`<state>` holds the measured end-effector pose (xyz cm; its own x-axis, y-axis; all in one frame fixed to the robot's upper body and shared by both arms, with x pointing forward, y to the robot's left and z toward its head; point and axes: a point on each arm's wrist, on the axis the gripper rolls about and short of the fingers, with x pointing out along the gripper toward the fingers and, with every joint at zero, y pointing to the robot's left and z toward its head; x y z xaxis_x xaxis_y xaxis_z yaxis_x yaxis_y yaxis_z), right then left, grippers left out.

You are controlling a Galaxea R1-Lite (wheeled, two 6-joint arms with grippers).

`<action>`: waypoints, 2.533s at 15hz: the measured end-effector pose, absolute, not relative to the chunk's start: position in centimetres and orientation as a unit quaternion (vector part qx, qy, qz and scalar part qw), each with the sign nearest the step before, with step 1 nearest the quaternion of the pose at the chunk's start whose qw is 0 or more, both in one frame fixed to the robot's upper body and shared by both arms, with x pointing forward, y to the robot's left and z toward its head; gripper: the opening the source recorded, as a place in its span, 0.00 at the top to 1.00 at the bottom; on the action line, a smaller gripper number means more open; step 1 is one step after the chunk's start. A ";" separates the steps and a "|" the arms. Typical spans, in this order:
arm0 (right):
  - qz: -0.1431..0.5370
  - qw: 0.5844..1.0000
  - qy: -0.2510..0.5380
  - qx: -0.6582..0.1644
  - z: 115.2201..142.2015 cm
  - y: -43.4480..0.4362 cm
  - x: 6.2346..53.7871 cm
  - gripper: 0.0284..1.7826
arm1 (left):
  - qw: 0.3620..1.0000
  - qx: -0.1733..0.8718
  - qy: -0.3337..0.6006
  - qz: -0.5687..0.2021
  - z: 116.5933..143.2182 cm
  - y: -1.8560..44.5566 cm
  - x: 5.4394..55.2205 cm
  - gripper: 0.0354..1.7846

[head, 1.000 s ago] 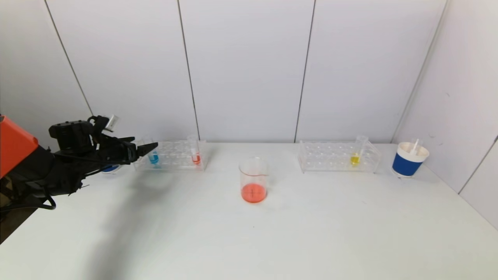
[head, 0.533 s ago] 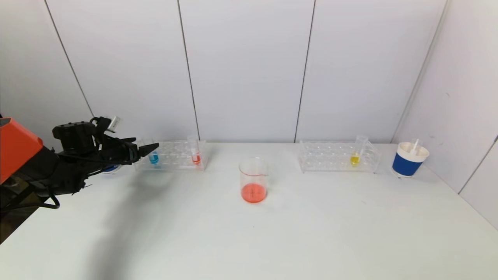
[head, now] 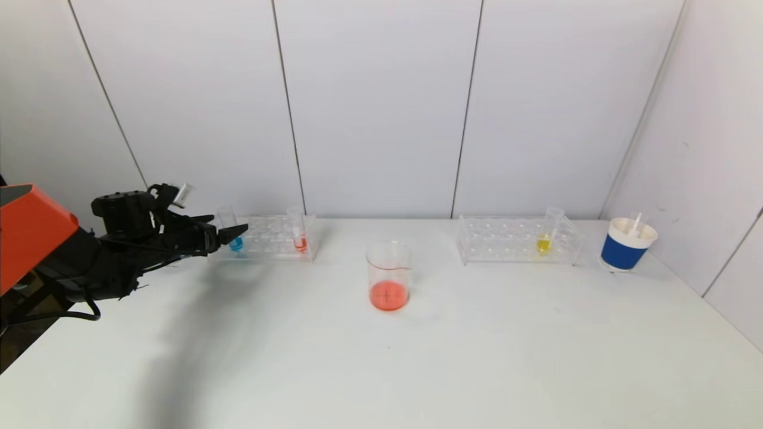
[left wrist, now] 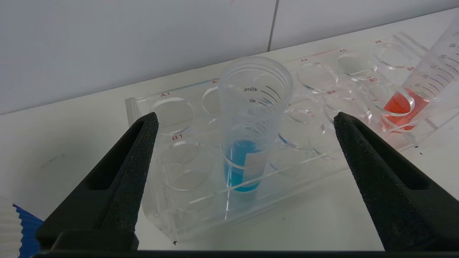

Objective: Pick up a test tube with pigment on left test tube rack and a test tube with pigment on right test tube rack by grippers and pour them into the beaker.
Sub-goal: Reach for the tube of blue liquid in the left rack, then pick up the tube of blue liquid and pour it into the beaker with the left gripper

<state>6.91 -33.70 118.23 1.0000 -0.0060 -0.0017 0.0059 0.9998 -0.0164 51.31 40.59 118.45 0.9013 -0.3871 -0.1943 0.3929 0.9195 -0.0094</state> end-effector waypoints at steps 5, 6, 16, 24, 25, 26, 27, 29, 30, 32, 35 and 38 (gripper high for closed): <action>-0.003 1.000 0.001 -0.008 118.2 -33.7 6.9 0.01 | 0.975 0.015 0.097 -0.200 118.2 40.6 51.6 0.04; -0.003 1.000 0.001 -0.008 118.2 -33.7 6.9 0.01 | 0.975 0.014 0.098 -0.199 118.2 40.6 51.6 0.04; -0.003 1.000 0.001 -0.008 118.2 -33.7 6.9 0.01 | 0.976 0.016 0.095 -0.198 118.4 40.8 52.6 0.24; -0.003 1.000 0.001 -0.008 118.2 -33.7 6.9 0.01 | 0.975 0.016 0.095 -0.199 118.2 40.8 52.7 0.77; -0.003 1.000 0.001 -0.008 118.2 -33.7 6.9 0.01 | 0.975 0.016 0.095 -0.199 118.2 40.8 52.7 0.77; -0.003 1.000 0.001 -0.008 118.2 -33.7 6.9 0.01 | 0.975 0.016 0.095 -0.199 118.2 40.8 52.7 0.77; -0.003 1.000 0.001 -0.008 118.2 -33.7 6.9 0.01 | 0.975 0.016 0.095 -0.198 118.2 40.8 52.7 0.77; -0.003 1.000 0.001 -0.008 118.2 -33.7 6.9 0.01 | 0.975 0.016 0.096 -0.198 118.2 40.8 52.7 0.77; -0.003 1.000 0.001 -0.008 118.2 -33.7 6.9 0.01 | 0.975 0.017 0.095 -0.198 118.2 40.8 52.7 0.77; -0.003 1.000 0.001 -0.008 118.2 -33.7 6.9 0.01 | 0.975 0.017 0.095 -0.199 118.2 40.6 52.7 0.77; -0.003 1.000 0.001 -0.008 118.2 -33.7 6.9 0.01 | 0.975 0.017 0.095 -0.202 118.3 40.3 52.7 0.77; -0.003 1.000 0.001 -0.008 118.2 -33.7 6.9 0.01 | 0.975 0.020 0.085 -0.202 119.4 40.2 52.5 0.77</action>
